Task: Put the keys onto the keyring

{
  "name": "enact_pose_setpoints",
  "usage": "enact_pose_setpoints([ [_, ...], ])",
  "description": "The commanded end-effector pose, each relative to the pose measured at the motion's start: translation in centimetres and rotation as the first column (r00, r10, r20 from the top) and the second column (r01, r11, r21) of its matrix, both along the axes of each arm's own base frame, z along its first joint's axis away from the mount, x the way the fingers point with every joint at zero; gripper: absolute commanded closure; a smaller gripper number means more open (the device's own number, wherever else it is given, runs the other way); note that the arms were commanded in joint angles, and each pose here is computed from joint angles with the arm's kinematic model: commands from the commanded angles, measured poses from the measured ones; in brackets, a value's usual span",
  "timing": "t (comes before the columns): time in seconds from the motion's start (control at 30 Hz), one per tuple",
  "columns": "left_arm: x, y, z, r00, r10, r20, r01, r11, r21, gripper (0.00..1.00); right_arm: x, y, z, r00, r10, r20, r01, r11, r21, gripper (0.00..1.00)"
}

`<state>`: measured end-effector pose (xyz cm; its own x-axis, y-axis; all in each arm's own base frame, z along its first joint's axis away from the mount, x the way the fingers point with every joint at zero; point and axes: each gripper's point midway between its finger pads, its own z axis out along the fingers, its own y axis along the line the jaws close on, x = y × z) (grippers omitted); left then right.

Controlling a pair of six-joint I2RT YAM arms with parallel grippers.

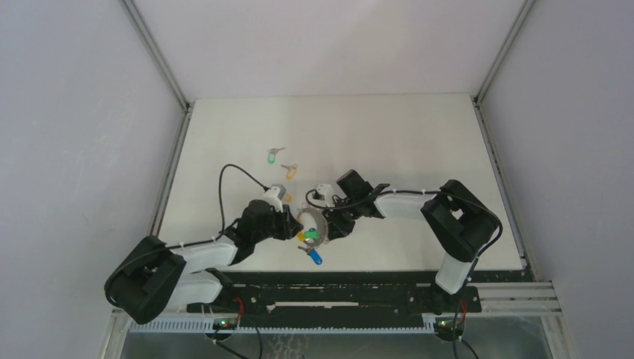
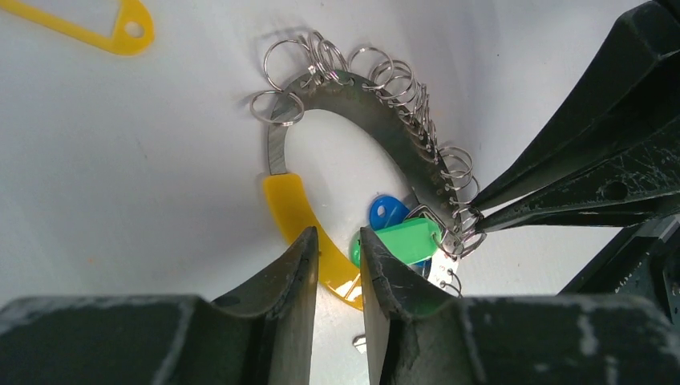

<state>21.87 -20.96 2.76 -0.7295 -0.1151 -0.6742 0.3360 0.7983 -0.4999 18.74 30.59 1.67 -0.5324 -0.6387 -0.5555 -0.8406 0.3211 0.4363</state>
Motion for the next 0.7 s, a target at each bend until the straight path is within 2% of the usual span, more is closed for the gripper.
enact_pose_setpoints([
  [0.0, 1.1, -1.2, 1.7, 0.999, -0.006, 0.035, 0.008, 0.998, -0.064, 0.70, 1.5, 1.6, 1.6, 0.999, -0.005, 0.050, 0.002, 0.998, 0.066, 0.90],
  [0.13, 1.0, -1.4, 1.7, 0.999, -0.012, 0.033, 0.014, 0.997, -0.072, 0.71, 1.6, 1.9, 2.5, 0.996, 0.009, 0.087, -0.016, 0.996, 0.084, 1.00],
  [0.27, 1.3, -1.4, 3.2, 0.996, 0.000, 0.090, 0.010, 0.994, -0.113, 0.69, 2.6, 1.6, 4.2, 0.978, -0.008, 0.208, -0.010, 0.997, 0.083, 1.00],
  [0.47, 1.8, -1.3, 7.6, 0.967, 0.009, 0.253, 0.036, 0.984, -0.172, 0.62, 4.0, 0.9, 7.6, 0.905, -0.038, 0.424, -0.010, 0.994, 0.110, 1.00],
  [0.67, 2.1, -0.9, 11.4, 0.899, -0.008, 0.438, 0.087, 0.983, -0.161, 0.56, 4.2, 0.8, 10.2, 0.817, -0.056, 0.574, -0.069, 0.978, 0.194, 1.00],
])
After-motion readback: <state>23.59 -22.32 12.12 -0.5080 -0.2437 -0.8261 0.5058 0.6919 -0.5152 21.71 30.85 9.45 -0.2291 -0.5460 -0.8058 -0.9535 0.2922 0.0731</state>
